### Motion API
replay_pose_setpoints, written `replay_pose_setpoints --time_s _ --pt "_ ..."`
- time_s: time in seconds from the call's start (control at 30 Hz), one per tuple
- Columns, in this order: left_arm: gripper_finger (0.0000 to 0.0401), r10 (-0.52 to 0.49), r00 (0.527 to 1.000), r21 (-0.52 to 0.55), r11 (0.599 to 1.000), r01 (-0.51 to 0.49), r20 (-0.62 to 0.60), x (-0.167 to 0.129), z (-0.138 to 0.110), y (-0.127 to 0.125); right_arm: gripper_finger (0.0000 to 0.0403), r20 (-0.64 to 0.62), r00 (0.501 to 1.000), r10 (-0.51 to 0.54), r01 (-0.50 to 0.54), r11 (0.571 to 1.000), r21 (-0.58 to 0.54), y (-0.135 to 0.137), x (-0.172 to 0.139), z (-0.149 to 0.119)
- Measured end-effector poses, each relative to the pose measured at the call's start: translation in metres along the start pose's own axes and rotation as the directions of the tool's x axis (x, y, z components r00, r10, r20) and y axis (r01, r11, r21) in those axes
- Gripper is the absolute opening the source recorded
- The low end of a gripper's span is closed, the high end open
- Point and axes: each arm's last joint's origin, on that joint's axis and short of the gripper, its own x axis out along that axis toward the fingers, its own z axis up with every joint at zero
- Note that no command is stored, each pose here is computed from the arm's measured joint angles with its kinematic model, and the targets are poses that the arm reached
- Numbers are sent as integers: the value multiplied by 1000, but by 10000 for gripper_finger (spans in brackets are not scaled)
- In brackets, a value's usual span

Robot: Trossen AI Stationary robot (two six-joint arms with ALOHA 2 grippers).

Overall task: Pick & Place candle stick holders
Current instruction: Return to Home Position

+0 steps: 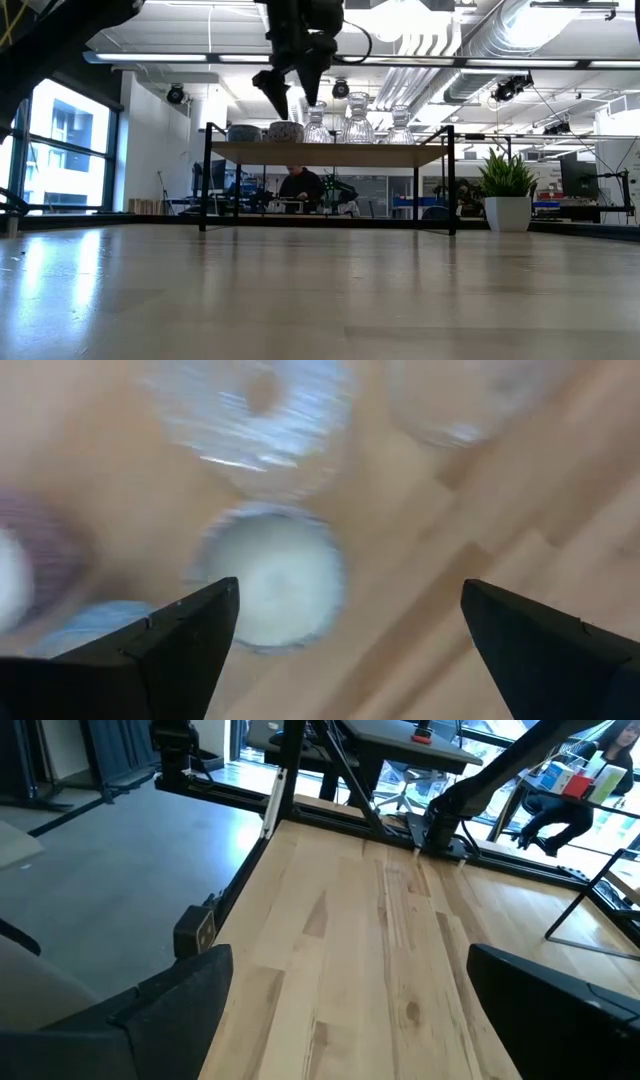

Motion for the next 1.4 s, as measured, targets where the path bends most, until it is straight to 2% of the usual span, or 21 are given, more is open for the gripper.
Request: replay_pose_setpoints --time_s 0.17,0.23,0.5,0.67,0.77,0.9,1.1,1.2,1.3,1.4 --pt "376 -159 986 37 986 161 -45 0 -2 -7 397 -10 999 34 -34 999 -4 1 0 0" --pt "376 -193 980 44 980 195 -49 -1 -2 -8 397 -17 998 57 -57 998 -1 2 0 -1" --pt "376 -208 978 45 977 208 4 -24 -10 -8 397 -31 991 128 -128 992 2 4 0 0" --pt "376 -240 971 92 966 240 -10 -35 -24 -28 397 3 988 154 -154 987 51 6 0 5" --pt "376 -243 969 109 963 246 -39 -35 -32 -43 397 13 985 172 -173 985 17 6 0 7" --pt "376 -191 981 92 977 192 -23 -35 -40 -61 397 45 988 145 -144 989 -25 5 2 11" --pt "376 44 994 141 988 -58 105 -36 -48 -76 397 113 979 172 -177 984 34 0 12 23" --pt "375 76 989 158 983 -95 127 -36 -50 -80 397 143 977 157 -165 986 40 -4 16 28" --pt "363 92 989 171 979 -111 116 -29 -51 -84 397 161 982 100 -108 993 40 -10 22 32" --pt "325 113 990 185 975 -127 86 -19 -52 -85 391 202 978 -58 34 992 120 -23 31 40"
